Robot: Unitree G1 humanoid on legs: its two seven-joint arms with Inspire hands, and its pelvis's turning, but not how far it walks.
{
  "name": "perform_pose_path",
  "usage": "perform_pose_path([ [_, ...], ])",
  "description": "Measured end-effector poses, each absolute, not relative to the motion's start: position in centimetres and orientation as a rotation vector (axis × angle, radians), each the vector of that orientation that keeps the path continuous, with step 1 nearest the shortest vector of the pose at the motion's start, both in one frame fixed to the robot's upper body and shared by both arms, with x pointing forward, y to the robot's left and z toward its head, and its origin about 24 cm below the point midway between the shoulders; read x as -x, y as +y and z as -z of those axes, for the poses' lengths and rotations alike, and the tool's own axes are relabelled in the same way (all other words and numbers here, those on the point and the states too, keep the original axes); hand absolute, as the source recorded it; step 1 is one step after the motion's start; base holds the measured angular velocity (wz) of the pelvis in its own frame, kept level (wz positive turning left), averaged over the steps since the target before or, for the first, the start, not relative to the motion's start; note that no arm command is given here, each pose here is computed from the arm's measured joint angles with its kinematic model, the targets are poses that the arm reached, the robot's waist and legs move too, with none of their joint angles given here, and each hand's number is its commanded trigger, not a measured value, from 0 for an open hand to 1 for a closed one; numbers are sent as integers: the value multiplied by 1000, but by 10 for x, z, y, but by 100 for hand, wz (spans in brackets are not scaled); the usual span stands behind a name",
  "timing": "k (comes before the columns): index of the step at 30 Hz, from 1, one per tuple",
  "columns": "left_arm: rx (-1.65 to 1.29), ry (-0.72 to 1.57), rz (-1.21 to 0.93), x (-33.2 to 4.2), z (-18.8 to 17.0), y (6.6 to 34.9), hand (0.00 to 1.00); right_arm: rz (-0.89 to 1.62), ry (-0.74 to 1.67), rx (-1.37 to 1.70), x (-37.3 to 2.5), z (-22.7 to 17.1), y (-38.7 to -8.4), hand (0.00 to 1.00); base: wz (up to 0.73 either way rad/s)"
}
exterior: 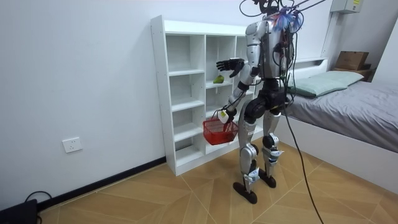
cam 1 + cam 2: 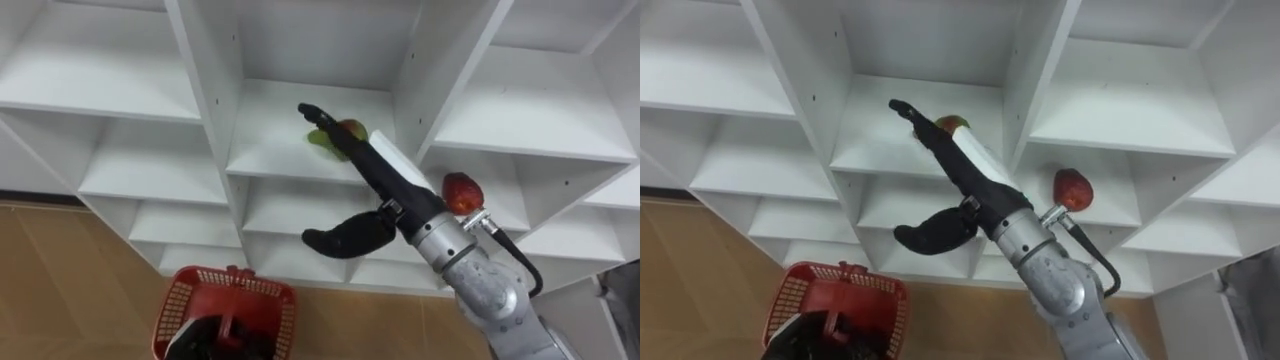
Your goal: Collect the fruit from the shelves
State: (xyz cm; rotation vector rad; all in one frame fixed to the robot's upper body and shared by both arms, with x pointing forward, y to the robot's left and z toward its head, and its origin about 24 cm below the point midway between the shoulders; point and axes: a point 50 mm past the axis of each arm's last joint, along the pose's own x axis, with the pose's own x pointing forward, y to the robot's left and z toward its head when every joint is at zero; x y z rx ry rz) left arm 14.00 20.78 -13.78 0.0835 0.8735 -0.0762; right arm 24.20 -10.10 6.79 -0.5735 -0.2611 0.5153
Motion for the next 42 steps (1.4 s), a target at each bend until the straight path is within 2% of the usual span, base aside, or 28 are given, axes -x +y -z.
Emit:
perform_pose_path([
  [10, -94, 901, 60, -135, 141, 213, 100, -493, -296, 598, -263, -77, -98, 0, 10],
  [24, -127, 892, 83, -144, 137, 214, 100, -347, -368, 637, -290, -100, -113, 0, 6],
  [32, -154, 863, 100, -154, 130, 215, 100, -232, -363, 699, -320, -114, -130, 0, -1],
  [42, -156, 886, 102, -152, 131, 216, 100, -133, -239, 663, -327, -89, -150, 0, 0],
])
